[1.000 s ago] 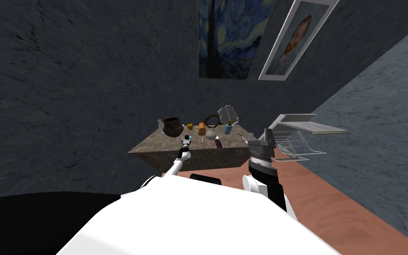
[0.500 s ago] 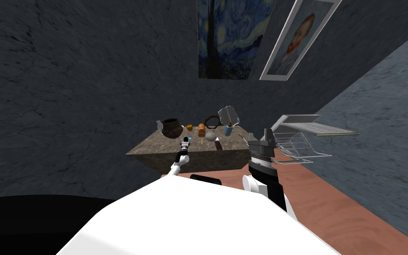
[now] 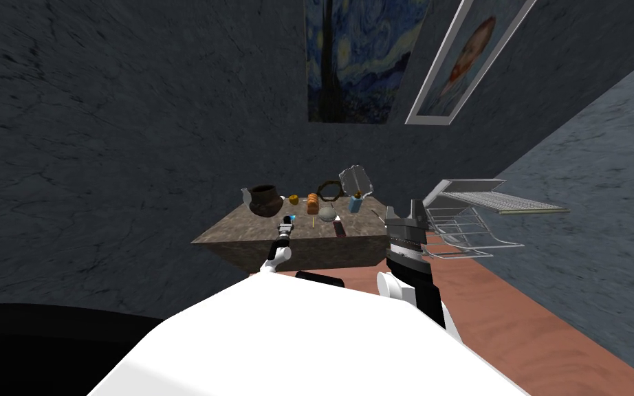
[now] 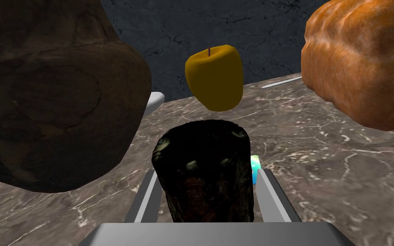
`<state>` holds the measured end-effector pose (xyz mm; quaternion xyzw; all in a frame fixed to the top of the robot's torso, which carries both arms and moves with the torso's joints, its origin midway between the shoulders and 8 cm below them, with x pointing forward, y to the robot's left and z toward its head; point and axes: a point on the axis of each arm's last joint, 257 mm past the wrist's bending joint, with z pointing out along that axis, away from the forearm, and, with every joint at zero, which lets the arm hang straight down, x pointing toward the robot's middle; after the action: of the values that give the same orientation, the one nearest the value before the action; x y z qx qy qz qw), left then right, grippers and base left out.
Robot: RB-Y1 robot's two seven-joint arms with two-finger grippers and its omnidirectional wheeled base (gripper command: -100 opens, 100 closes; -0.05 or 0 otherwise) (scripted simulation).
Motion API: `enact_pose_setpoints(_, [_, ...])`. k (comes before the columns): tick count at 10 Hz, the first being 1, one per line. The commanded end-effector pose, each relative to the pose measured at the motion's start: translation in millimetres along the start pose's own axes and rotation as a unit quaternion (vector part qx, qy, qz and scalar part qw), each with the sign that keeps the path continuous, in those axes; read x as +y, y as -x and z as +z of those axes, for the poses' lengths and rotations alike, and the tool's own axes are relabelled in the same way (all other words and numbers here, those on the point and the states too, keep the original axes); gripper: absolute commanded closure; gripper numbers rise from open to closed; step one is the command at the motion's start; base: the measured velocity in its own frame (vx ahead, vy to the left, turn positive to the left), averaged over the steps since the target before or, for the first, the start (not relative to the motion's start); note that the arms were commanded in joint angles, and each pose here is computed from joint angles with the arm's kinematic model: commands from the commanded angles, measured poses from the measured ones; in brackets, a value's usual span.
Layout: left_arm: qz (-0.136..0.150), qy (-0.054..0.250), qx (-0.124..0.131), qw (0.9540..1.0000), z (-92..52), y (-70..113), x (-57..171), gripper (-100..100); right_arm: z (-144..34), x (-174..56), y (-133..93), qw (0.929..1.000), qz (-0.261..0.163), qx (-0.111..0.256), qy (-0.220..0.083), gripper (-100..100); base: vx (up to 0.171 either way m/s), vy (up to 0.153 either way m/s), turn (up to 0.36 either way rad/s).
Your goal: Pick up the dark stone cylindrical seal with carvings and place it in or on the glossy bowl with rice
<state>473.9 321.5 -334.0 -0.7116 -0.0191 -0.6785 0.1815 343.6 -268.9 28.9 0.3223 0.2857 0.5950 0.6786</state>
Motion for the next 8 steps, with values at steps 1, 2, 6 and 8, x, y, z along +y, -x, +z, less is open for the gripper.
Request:
enact_pose_setpoints(1, [-0.003,-0.001,0.006,1.0,-3.3,-7.0,-1,100,0.0,0,0,1.0,0.0,0.0,0.0,0,0.02,-0.008,0.002])
enact_pose_setpoints(2, [-0.001,0.004,-0.003,1.0,-16.1,-0.3,-1,100,0.0,0,0,1.0,0.0,0.0,0.0,0,0.036,-0.01,0.017])
enact_pose_setpoints(6, [-0.007,0.007,-0.003,0.9999,-18.4,-2.0,-1,100,0.0,0,0,1.0,0.0,0.0,0.0,0,-0.028,-0.015,0.017])
enact_pose_setpoints(8, [-0.006,0.01,-0.003,0.9999,-18.4,-1.6,-2,100,0.1,0,0,1.0,0.0,0.0,0.0,0,-0.209,-0.078,0.03])
